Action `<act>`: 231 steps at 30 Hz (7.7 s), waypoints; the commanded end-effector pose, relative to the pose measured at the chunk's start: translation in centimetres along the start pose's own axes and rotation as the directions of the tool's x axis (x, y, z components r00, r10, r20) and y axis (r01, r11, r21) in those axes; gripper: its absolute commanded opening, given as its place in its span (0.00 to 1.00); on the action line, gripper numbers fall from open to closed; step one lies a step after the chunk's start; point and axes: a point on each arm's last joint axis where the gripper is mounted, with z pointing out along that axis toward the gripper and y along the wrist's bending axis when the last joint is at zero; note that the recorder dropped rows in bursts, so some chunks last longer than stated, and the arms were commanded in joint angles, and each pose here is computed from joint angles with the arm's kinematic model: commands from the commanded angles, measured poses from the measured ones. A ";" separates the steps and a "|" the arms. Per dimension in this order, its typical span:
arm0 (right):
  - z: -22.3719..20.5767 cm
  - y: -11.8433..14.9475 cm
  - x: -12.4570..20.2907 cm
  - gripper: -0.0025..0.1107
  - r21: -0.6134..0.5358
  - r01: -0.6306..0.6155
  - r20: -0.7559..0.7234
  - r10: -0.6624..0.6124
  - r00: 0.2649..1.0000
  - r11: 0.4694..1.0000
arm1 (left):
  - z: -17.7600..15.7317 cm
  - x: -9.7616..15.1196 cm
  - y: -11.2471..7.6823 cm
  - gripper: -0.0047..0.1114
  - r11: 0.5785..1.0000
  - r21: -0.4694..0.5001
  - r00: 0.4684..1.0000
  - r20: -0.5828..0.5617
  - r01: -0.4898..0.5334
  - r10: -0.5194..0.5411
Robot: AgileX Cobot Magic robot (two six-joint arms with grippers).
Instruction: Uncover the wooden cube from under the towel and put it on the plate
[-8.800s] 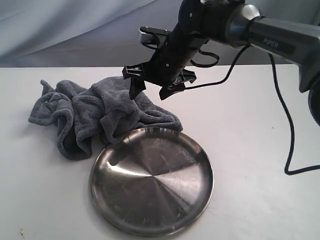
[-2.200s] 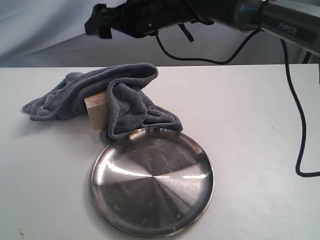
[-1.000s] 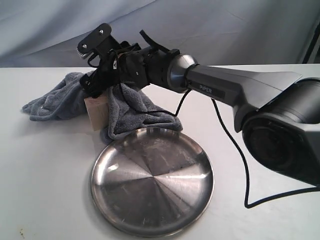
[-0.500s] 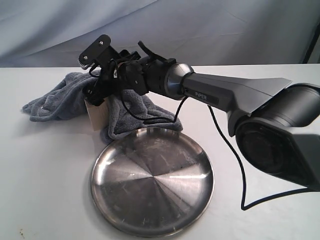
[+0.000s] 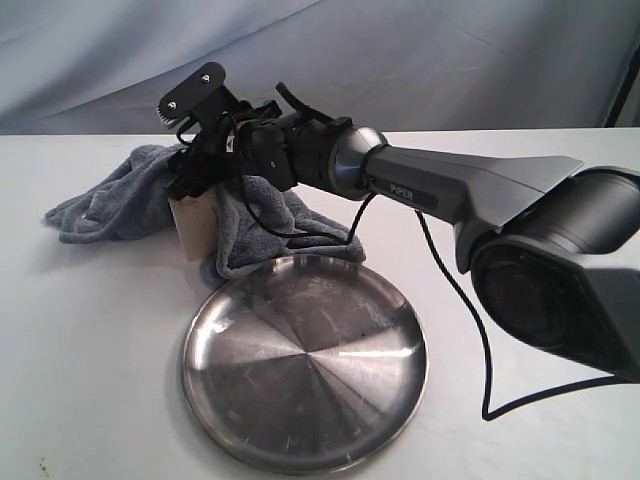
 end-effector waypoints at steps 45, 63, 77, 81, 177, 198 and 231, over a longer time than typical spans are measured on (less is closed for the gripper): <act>-1.4 -1.1 -3.4 0.02 0.044 -0.067 0.210 0.056 0.976 0.997 | 0.0 0.1 0.0 0.04 1.000 -0.001 1.000 0.006 0.007 -0.007; -1.6 -4.1 -3.0 0.02 0.031 -0.417 0.276 0.393 0.877 0.908 | 0.0 0.1 0.0 0.04 1.000 -0.001 1.000 0.006 0.010 -0.010; -1.6 -5.4 -2.5 0.02 0.004 -0.607 0.275 0.583 0.765 0.795 | 0.0 0.1 0.0 0.04 1.000 -0.001 1.000 0.006 0.008 -0.008; -1.6 -5.2 -2.4 0.02 -0.005 -0.604 0.242 0.587 0.773 0.797 | 0.0 0.1 0.0 0.04 1.000 -0.001 1.000 0.006 0.010 -0.010; -32.4 -5.0 26.6 0.02 0.248 -0.850 0.951 0.283 0.122 -0.465 | 0.0 0.1 0.0 0.04 1.000 -0.001 1.000 0.006 0.009 -0.009; -30.3 -4.9 25.3 0.29 0.272 -0.924 0.866 0.487 0.114 -0.269 | 0.0 0.1 0.0 0.04 1.000 -0.001 1.000 0.006 0.011 -0.011; -30.3 -3.8 19.4 0.74 0.596 -0.500 0.198 0.489 0.850 0.628 | 0.0 0.1 0.0 0.04 1.000 -0.001 1.000 0.006 0.007 -0.007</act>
